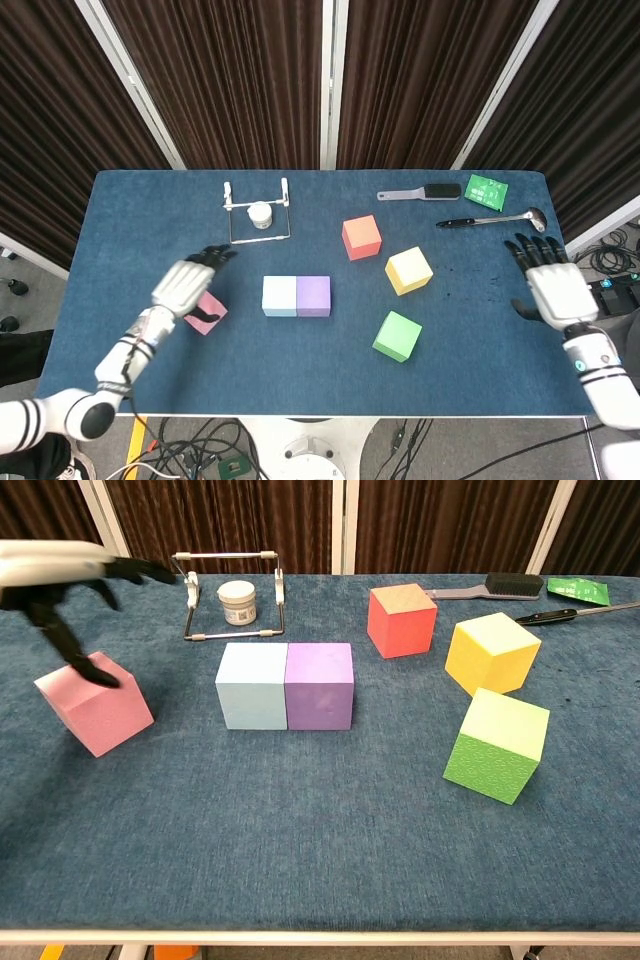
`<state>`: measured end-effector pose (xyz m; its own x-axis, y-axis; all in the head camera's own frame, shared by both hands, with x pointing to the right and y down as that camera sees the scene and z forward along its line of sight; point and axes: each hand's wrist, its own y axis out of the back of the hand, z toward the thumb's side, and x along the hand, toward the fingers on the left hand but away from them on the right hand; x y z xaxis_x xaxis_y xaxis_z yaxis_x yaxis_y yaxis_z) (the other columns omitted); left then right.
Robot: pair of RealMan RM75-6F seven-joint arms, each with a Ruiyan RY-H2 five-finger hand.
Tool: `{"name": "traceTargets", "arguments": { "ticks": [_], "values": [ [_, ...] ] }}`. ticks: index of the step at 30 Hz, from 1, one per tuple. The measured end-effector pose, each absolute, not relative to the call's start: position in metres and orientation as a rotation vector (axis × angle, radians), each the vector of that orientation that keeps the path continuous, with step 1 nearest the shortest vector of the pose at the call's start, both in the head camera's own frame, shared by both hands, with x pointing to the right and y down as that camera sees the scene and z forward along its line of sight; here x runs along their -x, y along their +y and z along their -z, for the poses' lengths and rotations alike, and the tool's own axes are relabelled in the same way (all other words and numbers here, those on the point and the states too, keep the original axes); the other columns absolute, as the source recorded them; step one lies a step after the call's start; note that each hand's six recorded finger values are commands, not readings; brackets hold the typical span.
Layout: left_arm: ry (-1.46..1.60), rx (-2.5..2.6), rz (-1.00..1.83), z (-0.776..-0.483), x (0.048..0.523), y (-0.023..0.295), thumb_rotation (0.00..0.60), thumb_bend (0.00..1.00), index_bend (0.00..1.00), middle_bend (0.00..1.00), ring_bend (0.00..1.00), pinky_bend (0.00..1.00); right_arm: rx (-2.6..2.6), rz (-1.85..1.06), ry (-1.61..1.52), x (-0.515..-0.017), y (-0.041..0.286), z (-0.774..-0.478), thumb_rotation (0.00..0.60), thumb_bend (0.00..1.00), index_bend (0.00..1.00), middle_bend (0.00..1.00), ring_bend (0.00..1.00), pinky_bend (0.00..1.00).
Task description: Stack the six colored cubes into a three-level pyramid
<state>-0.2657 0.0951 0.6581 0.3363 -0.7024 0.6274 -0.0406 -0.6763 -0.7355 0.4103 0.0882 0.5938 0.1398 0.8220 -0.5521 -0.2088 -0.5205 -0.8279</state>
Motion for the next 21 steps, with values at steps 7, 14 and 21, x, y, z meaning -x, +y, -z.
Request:
{"name": "traceTargets", "arguments": {
  "ticks": [7, 14, 21],
  "values": [
    [0.790, 1.793, 1.439, -0.636, 0.330, 0.101, 0.600, 0.00, 0.05, 0.00, 0.00, 0.18, 1.623, -1.474, -0.423, -0.368, 0.065, -0.637, 0.600, 0.16, 0.00, 0.00, 0.00, 0.00],
    [0.859, 1.697, 1.479, -0.633, 0.367, 0.107, 0.600, 0.00, 0.05, 0.00, 0.00, 0.18, 1.647, -1.388, -0.301, -0.322, 0.046, -0.673, 0.600, 0.16, 0.00, 0.01, 0.00, 0.00],
    [0.869, 1.711, 1.489, -0.636, 0.374, 0.112, 0.600, 0.00, 0.05, 0.00, 0.00, 0.18, 1.692, -1.357, -0.287, -0.299, 0.041, -0.693, 0.600, 0.16, 0.00, 0.04, 0.00, 0.00]
  ]
}}
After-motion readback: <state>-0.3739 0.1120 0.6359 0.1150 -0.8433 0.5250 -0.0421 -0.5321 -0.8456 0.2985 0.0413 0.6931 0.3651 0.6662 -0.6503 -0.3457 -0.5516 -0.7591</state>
